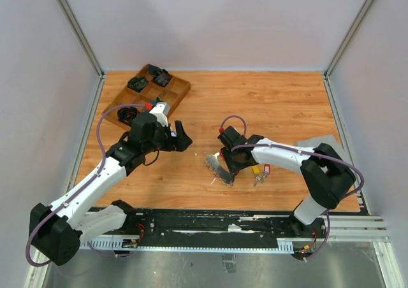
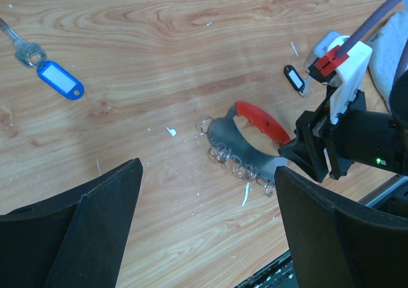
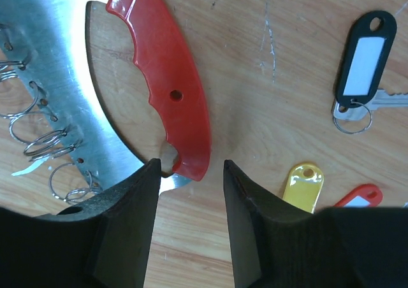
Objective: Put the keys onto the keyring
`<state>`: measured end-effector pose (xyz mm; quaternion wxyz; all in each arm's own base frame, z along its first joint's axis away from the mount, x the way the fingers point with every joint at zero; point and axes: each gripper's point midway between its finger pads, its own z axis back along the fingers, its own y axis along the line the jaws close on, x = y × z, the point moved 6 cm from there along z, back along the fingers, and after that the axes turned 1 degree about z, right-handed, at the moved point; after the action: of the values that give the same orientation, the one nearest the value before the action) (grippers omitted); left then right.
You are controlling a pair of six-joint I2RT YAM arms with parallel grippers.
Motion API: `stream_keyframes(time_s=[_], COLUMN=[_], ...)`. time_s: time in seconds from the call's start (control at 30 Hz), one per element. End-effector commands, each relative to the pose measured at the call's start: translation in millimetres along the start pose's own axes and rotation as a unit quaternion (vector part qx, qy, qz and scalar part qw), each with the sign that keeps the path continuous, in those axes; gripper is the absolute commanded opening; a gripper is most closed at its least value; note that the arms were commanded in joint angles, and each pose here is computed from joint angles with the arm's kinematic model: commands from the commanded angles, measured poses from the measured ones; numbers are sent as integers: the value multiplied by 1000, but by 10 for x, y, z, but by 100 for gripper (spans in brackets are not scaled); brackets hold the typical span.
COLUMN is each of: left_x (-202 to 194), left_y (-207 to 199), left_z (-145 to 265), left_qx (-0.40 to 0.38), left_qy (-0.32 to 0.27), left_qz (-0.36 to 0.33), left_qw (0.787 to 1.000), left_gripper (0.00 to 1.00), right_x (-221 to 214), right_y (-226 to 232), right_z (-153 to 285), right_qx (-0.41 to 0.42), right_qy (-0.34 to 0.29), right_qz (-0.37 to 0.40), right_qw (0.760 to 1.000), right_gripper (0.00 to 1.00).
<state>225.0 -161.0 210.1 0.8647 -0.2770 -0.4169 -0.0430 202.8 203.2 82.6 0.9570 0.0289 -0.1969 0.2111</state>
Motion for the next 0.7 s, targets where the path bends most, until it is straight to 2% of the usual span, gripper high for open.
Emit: stream_keyframes(time_s=[0.0,0.27,0.37,0.47,0.67], left_x=[-26,-55,-43,32,187], left_y=[8,39,40,67,139], left_z=[27,51,55,86,130], left_qx=[3,10,11,31,52], left_qy=[1,0,-2,-20,-51], left_qz=[-1,-3,-4,-3,23], left_qw=[1000,1000,1000,999,997], left_gripper=[90,90,91,99,100], right_x=[80,17,-82,-185,-335], right_y=[-23,5,11,0,-65], right_z=[-16,-121,-166,-205,-249], right_qx=[-23,1,14,20,17], right_qy=[4,43,66,85,105], right_qz=[38,76,74,67,44], right_qw=[999,996,995,994,993], right_gripper=[45,44,43,41,37])
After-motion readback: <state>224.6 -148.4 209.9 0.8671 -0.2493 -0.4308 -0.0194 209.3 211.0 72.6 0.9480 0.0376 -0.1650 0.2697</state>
